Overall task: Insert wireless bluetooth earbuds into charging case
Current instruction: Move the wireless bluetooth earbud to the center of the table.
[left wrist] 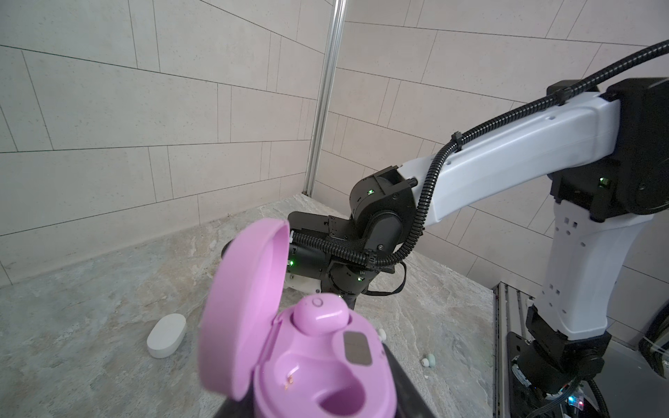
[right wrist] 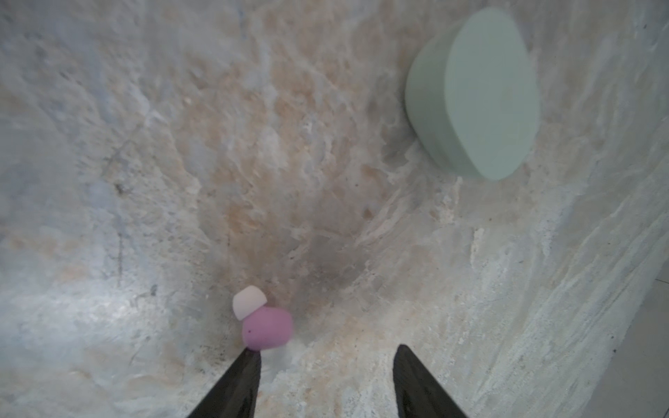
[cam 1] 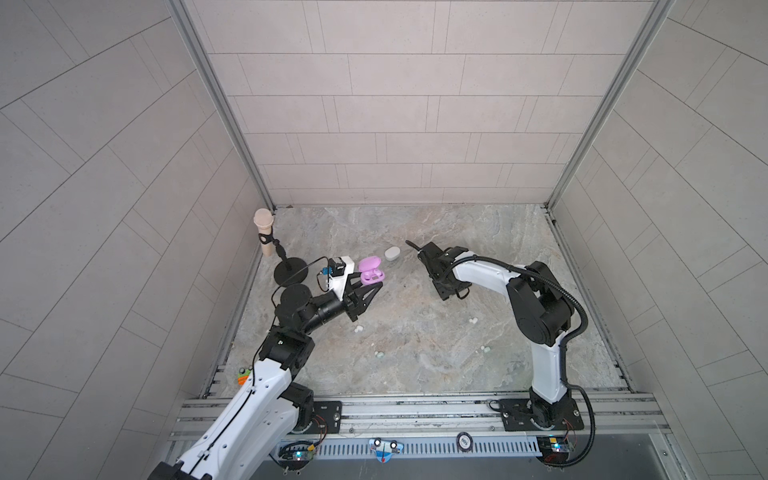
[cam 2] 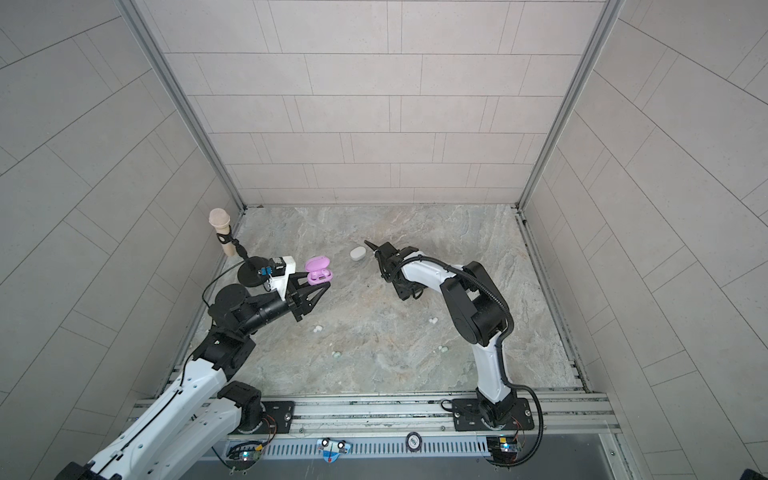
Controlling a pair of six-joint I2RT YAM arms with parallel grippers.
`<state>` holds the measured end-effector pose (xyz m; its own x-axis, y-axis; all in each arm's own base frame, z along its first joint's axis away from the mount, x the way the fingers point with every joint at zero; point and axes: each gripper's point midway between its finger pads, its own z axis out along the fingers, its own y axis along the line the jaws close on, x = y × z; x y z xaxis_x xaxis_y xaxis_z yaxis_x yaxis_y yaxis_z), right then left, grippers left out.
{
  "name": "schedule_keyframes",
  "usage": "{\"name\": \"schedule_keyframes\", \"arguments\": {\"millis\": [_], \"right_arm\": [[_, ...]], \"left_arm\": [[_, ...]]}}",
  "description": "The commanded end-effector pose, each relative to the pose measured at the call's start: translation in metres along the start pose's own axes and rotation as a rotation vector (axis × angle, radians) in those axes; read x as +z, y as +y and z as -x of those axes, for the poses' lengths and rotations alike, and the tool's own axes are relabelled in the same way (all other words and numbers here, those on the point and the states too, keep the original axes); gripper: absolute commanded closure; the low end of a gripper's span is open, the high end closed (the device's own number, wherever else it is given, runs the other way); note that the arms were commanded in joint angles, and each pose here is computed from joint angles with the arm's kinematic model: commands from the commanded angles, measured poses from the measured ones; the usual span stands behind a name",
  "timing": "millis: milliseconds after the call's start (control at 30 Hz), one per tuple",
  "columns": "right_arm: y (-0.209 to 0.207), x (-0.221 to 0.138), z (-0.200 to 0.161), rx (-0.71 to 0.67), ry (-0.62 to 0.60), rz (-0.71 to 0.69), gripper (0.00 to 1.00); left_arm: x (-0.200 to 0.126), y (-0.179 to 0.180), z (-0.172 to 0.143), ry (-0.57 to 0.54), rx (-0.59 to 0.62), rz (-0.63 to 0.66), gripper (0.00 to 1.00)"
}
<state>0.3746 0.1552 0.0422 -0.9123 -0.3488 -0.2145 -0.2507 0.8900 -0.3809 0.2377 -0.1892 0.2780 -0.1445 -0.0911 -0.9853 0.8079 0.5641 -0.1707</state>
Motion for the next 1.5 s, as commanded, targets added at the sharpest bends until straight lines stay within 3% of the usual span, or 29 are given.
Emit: {"name": "schedule_keyframes", "arguments": {"millis": [0,367,567,767,1467], "right_arm": [[-0.019,-0.005,0.008,-0.002,-0.010,-0.068,0.39],[-0.026,-0.009,0.014,0.056,-0.017,-0.012,0.38],[-0.001,-0.014,0.005,0.229,0.035,0.263,0.40],[0.022,-0.015,0.000,0.345,0.074,0.404,0.37],[0.035,0.012,0.018,0.405,0.092,0.452,0.33]], "left_arm": [[-0.001,-0.002,0.012,-0.041,0.025,-0.009,0.78],[0.000,-0.001,0.011,-0.036,0.022,-0.008,0.78],[0.000,-0.001,0.011,-0.034,0.023,-0.008,0.78],[0.002,0.000,0.011,-0.032,0.022,-0.010,0.78],[0.002,0.001,0.011,-0.030,0.025,-0.004,0.78]]}}
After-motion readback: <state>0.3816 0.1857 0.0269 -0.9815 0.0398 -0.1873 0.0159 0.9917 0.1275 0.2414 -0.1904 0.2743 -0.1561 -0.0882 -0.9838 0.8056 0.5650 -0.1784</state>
